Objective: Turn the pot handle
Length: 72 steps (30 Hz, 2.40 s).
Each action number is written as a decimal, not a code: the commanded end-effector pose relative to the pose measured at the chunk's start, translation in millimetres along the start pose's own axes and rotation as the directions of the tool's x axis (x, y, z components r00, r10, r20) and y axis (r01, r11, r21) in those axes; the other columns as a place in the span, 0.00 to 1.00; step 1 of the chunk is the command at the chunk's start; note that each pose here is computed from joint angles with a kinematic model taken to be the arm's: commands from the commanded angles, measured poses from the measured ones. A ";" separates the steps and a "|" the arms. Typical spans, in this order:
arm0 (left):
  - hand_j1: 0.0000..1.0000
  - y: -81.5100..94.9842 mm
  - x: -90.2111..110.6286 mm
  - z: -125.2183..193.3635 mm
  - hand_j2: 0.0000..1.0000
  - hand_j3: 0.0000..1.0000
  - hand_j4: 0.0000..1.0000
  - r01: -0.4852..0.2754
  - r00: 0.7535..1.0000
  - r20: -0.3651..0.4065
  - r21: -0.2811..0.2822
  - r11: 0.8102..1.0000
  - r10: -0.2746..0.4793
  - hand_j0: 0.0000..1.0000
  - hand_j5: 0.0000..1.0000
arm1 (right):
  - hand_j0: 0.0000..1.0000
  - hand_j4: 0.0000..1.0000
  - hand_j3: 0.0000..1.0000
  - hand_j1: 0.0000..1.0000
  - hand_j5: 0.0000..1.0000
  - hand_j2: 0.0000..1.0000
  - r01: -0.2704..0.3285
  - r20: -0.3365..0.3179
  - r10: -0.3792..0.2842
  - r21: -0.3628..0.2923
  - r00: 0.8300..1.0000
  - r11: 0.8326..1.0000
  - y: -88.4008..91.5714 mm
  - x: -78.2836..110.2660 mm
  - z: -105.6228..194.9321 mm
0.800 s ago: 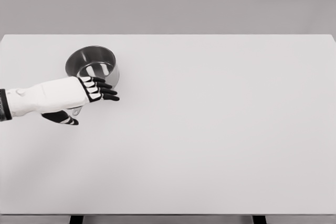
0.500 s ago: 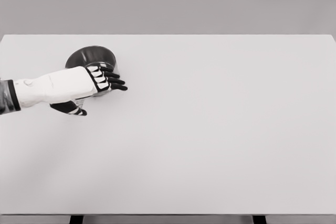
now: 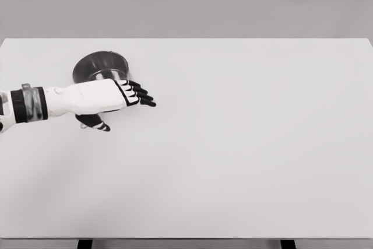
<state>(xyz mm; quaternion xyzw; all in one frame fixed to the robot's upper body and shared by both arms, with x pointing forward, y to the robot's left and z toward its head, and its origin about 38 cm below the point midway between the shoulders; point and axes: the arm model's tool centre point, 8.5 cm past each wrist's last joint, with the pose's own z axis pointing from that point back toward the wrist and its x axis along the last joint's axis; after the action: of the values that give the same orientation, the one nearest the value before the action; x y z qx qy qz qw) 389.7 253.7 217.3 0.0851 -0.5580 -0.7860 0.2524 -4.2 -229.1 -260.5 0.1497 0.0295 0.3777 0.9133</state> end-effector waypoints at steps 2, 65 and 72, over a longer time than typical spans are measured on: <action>1.00 -7.7 -6.7 12.6 1.00 1.00 1.00 0.006 0.999 -0.034 -0.042 0.999 -0.008 1.00 1.00 | 1.00 1.00 1.00 1.00 1.00 1.00 0.000 0.000 0.000 0.001 1.000 1.000 0.0 0.1 0.0; 1.00 -0.8 -160.0 60.9 1.00 1.00 1.00 -0.259 0.830 -0.462 0.178 0.949 0.313 1.00 1.00 | 1.00 1.00 1.00 1.00 1.00 1.00 0.000 -0.001 0.000 0.001 1.000 1.000 0.1 -0.4 0.0; 1.00 -9.4 -173.2 64.4 1.00 1.00 1.00 -0.295 0.793 -0.498 0.190 0.936 0.351 1.00 1.00 | 1.00 1.00 1.00 1.00 1.00 1.00 0.000 -0.001 0.000 0.001 1.000 1.000 0.1 -0.4 0.0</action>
<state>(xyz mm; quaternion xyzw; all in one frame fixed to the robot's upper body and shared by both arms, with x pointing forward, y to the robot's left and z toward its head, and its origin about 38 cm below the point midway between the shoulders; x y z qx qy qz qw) 508.3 390.8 211.7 0.2131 -0.5173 -0.6538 0.5094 -4.2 -229.0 -260.5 0.1498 0.0296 0.3777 0.9132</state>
